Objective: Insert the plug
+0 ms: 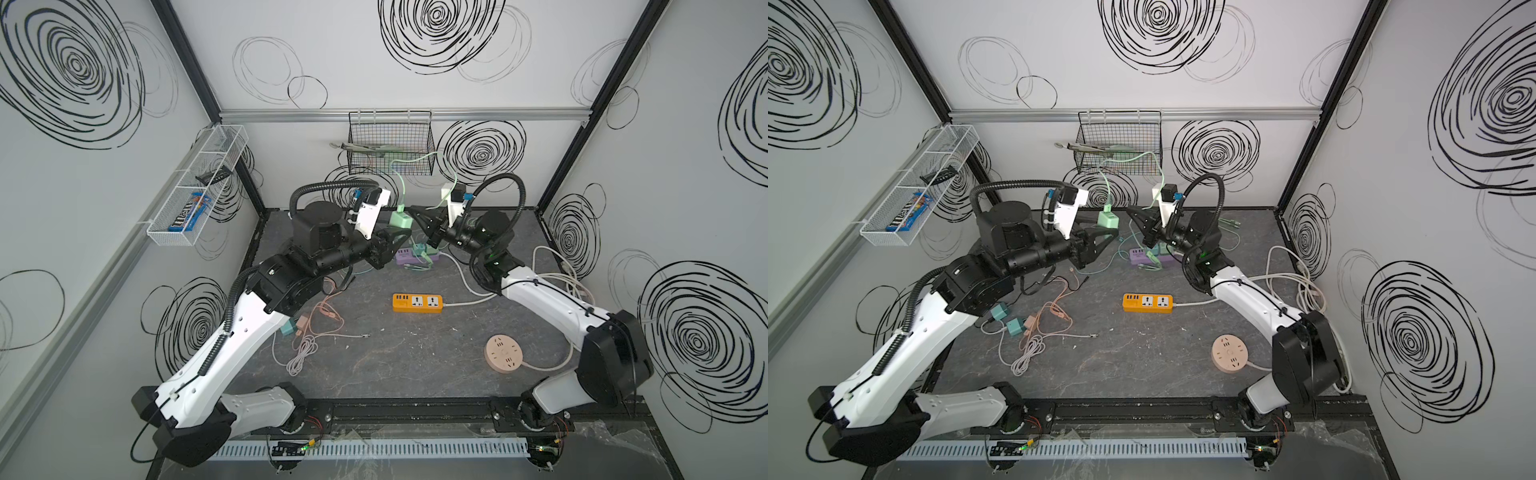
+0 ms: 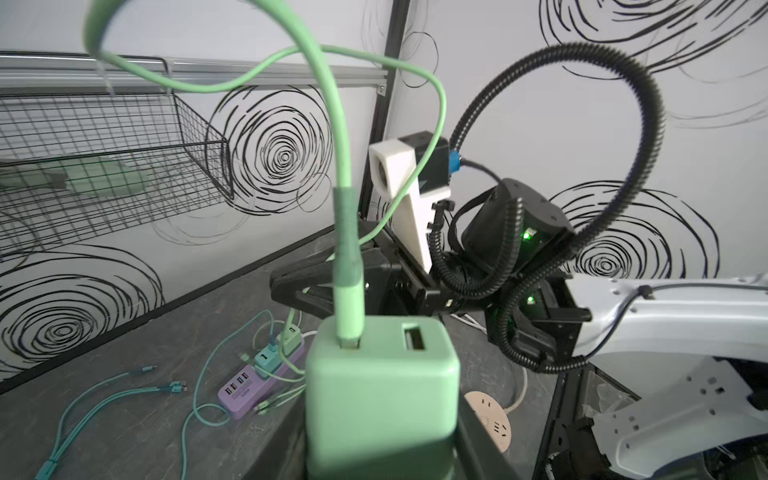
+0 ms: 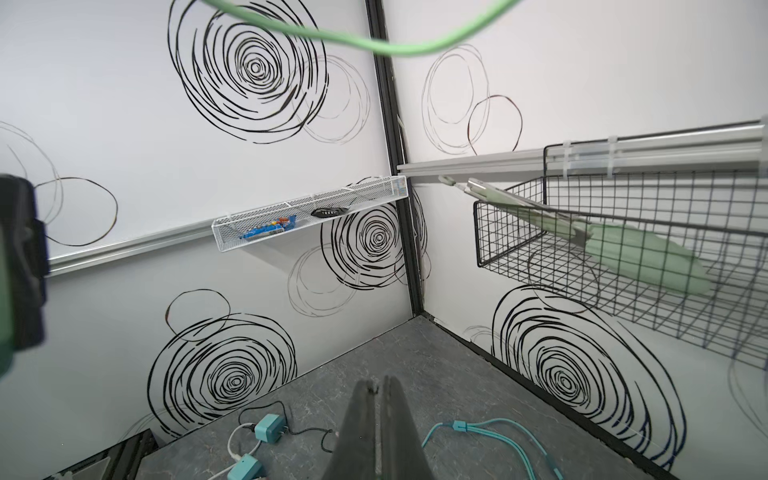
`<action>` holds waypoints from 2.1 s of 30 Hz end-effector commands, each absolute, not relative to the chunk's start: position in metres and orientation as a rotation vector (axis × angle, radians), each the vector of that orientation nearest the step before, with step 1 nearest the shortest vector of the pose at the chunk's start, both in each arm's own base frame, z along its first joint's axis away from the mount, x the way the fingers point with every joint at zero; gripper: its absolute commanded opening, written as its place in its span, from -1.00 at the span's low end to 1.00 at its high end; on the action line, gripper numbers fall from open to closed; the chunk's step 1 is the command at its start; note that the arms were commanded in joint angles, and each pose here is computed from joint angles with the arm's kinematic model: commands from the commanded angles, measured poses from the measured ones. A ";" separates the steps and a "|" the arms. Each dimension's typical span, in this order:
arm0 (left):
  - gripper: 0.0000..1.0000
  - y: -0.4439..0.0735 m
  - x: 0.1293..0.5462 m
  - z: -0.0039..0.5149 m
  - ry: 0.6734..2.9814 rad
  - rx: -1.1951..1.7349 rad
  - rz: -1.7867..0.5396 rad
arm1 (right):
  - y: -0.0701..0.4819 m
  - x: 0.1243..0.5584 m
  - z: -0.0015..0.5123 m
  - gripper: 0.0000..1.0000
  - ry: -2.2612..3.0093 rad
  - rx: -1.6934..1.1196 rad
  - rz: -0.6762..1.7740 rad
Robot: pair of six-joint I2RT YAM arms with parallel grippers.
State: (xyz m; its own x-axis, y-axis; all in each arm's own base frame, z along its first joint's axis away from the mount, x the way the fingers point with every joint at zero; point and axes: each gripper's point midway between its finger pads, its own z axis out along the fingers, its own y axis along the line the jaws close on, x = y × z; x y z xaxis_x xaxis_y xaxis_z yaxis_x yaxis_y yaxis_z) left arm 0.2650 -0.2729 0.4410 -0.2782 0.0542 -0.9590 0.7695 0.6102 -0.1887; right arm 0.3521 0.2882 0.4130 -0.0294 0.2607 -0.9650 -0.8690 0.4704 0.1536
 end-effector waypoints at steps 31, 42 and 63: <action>-1.00 -0.448 0.314 0.340 1.795 0.969 -0.877 | -0.038 0.475 0.307 -0.43 1.798 -0.145 0.185; -1.00 -0.455 0.337 0.245 1.946 1.066 -0.806 | -0.086 0.419 0.182 0.95 2.078 0.501 0.119; -1.00 -0.434 0.302 0.245 1.603 1.391 -0.820 | 0.021 0.349 0.230 0.95 2.063 0.265 0.729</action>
